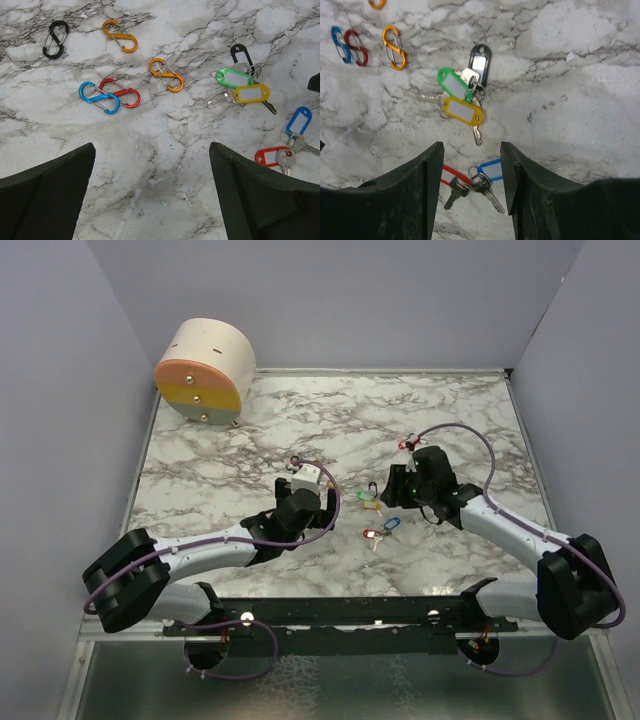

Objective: Put the keys on the keyring

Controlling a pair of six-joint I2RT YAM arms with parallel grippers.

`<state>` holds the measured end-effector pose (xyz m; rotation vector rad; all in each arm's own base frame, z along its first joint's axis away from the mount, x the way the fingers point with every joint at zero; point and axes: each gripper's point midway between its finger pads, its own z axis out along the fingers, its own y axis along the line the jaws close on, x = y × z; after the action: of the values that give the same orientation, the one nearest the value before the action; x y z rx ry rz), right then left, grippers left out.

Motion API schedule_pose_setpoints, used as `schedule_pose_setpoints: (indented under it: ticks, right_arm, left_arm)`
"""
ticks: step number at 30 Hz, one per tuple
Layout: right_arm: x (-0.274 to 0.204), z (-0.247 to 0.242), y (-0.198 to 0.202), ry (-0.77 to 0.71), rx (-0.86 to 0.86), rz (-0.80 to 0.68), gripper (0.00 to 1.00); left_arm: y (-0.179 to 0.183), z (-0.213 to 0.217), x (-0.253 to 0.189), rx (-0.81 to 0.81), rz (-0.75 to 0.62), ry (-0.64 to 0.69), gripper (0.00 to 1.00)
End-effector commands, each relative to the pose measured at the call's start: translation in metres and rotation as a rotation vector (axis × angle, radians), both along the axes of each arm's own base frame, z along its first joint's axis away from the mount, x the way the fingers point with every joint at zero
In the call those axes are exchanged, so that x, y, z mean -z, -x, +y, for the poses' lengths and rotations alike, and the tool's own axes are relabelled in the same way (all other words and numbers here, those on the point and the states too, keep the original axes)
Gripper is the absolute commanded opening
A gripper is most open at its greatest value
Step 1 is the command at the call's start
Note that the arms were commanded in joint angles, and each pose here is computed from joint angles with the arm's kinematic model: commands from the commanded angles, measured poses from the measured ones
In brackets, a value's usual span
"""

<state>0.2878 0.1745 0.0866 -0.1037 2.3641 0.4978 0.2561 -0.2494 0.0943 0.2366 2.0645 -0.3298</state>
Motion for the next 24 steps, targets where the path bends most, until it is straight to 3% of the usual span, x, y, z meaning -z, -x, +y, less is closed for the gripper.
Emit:
schedule_pose_setpoints:
  ticks: [1, 14, 24]
  right_arm:
    - [0.023, 0.004, 0.034, 0.041, -0.039, 0.117, 0.50]
    - [0.048, 0.008, 0.058, 0.200, -0.048, 0.186, 0.36]
    - [0.049, 0.009, 0.052, 0.210, -0.034, 0.163, 0.30]
  left_arm:
    - [-0.005, -0.012, -0.010, 0.014, -0.010, 0.048, 0.99]
    - [-0.003, -0.010, -0.007, 0.015, -0.004, 0.040, 0.99]
    - [-0.003, -0.007, -0.007, 0.009, -0.008, 0.035, 0.99]
